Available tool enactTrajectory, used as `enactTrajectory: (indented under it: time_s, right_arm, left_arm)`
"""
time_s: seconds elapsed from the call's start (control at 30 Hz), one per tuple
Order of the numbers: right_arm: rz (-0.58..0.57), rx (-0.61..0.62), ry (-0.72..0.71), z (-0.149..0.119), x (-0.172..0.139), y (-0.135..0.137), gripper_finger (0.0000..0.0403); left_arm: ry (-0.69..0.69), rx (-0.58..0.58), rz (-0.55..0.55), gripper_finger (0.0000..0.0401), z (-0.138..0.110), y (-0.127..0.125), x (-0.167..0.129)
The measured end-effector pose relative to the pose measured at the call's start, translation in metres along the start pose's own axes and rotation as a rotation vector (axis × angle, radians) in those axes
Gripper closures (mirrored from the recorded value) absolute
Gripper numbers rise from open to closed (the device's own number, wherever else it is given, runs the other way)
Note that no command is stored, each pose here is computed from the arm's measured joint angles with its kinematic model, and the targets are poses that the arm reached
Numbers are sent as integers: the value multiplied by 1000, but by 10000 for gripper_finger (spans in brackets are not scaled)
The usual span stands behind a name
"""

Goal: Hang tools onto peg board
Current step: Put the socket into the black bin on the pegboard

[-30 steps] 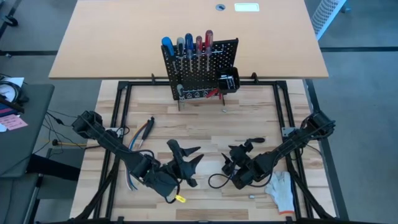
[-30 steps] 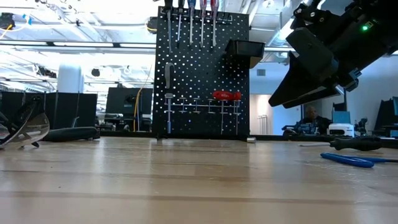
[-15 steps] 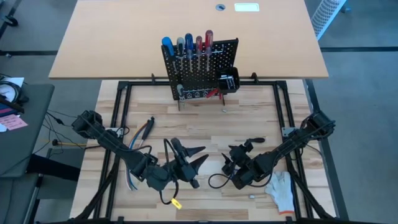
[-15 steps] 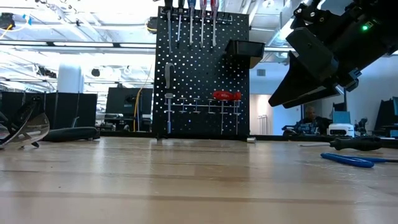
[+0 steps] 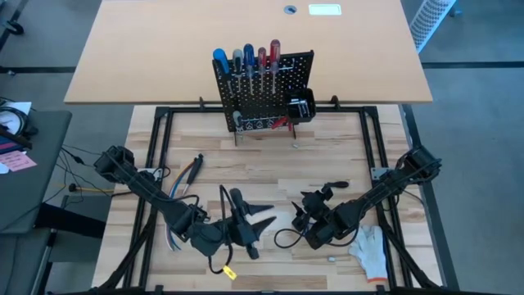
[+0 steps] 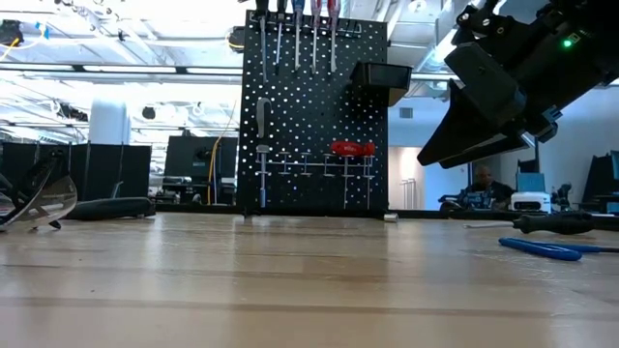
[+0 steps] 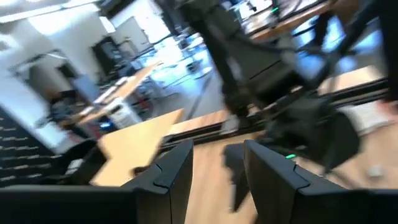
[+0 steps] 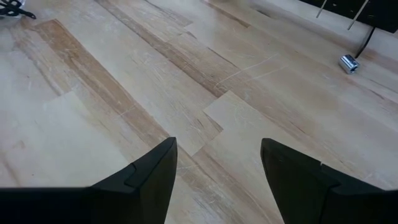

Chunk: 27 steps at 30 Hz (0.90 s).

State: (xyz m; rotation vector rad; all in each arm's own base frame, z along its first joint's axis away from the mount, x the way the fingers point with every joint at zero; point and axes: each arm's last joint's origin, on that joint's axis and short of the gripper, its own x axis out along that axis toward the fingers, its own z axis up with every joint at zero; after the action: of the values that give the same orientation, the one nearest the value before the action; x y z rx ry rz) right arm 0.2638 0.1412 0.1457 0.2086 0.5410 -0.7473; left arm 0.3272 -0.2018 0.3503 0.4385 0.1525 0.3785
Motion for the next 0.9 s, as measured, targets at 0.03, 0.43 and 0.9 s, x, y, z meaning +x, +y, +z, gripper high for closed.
enactTrajectory:
  time_s: [0.03, 0.43, 0.9]
  right_arm:
    - [0, 0, 0, 0, 0, 0, 163]
    - [117, 126, 56, 8, -1, 14, 163]
    - [689, -177, 405, -18, -141, 24, 163]
  left_arm:
    - [-11, -20, -29, 265, 0, -1, -1]
    - [45, -82, -283, 265, -22, -29, 8]
    - [167, -143, -277, 265, -86, -60, -13]
